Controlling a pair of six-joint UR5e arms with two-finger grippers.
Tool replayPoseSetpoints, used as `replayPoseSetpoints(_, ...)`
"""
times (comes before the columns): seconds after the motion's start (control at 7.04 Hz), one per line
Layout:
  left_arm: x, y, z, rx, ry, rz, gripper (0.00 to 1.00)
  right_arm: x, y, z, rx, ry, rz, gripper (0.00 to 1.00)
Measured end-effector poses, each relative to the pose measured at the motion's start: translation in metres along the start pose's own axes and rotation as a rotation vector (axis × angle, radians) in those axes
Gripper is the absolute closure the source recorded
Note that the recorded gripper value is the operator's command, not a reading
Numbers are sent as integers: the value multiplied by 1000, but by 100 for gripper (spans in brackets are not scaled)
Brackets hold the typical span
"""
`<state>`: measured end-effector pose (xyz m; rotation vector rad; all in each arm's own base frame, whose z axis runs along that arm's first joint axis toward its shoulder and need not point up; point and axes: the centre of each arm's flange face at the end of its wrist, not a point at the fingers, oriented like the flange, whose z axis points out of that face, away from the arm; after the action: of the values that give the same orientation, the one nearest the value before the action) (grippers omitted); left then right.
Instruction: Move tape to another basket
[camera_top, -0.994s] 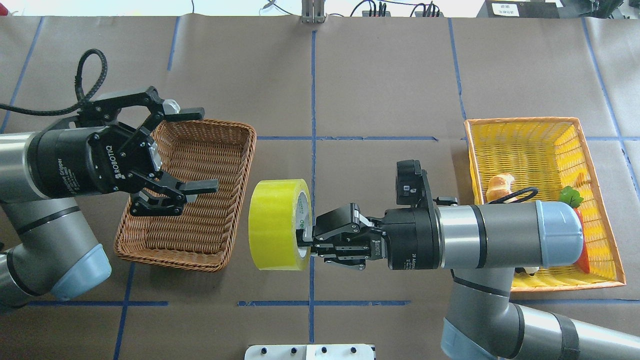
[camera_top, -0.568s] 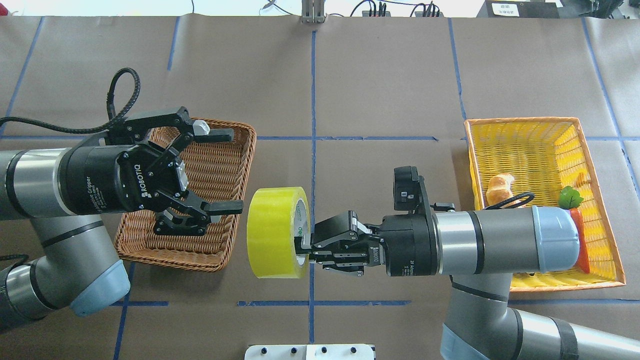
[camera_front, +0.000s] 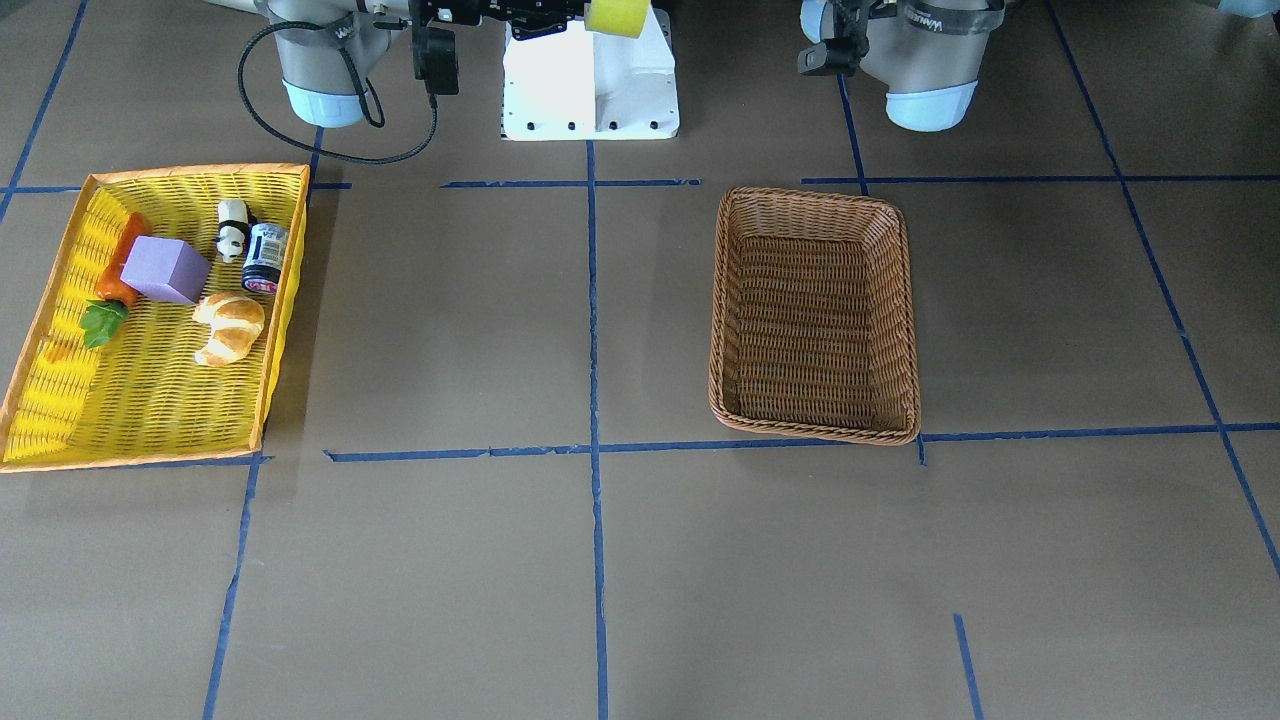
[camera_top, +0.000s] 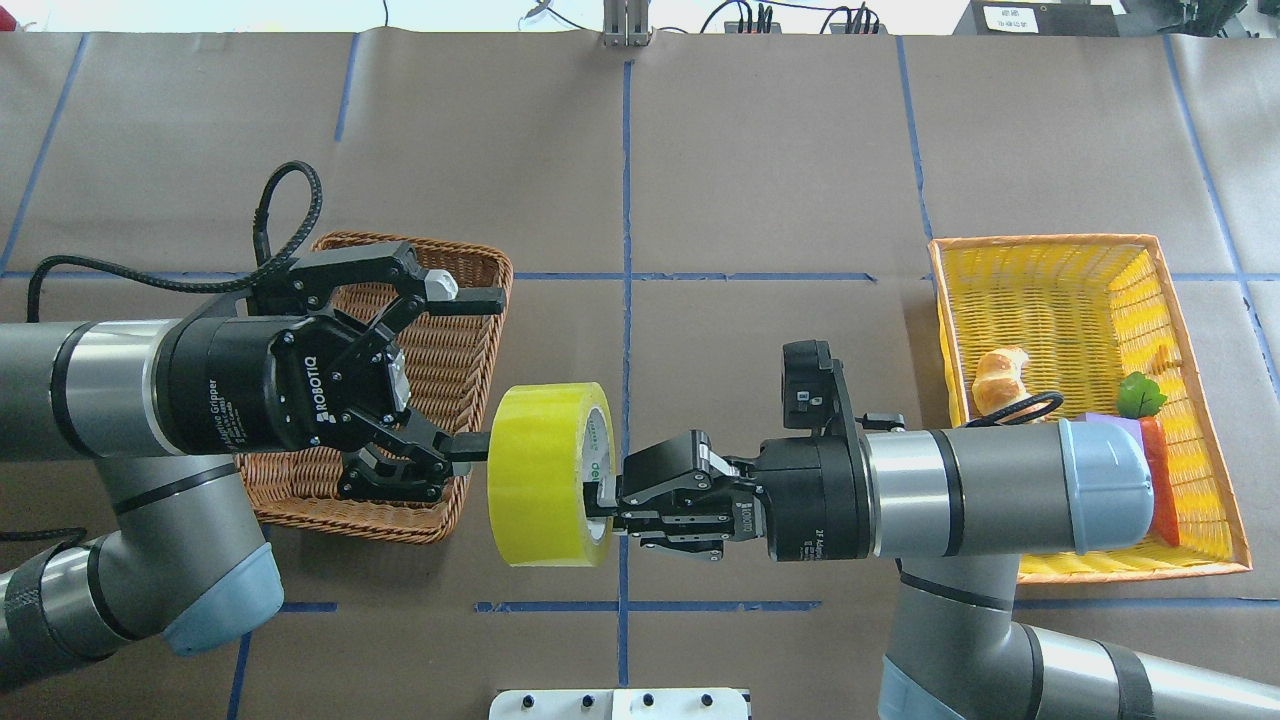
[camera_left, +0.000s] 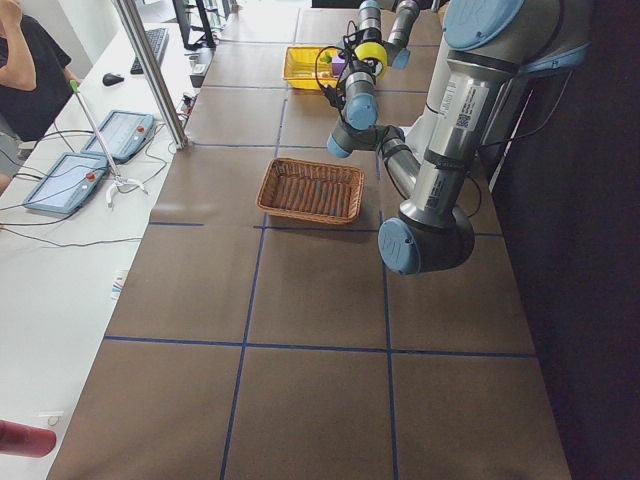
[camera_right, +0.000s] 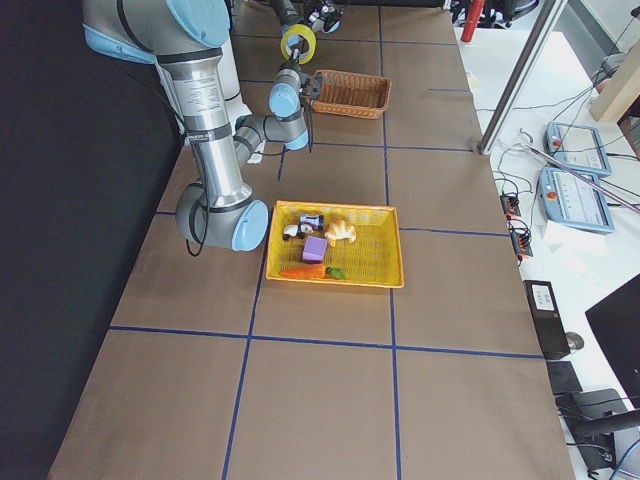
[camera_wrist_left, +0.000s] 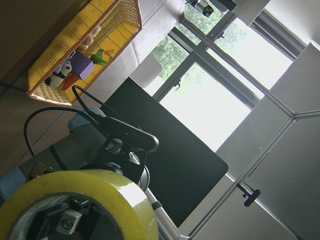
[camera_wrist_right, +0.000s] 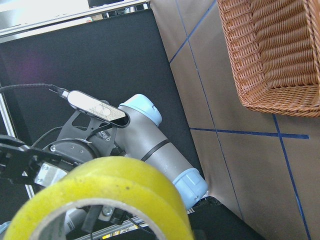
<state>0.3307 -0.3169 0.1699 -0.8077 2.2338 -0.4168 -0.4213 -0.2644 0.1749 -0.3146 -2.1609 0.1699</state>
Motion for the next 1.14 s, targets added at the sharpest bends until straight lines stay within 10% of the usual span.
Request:
replayPoseSetpoints(0.85,-10,4,11,-5,12,-27,2,1,0,0,-1,1,1,95)
replayPoseSetpoints(1.14,-12,5,13,-6,14,-30,18,1,1,1,-2,1,3,95)
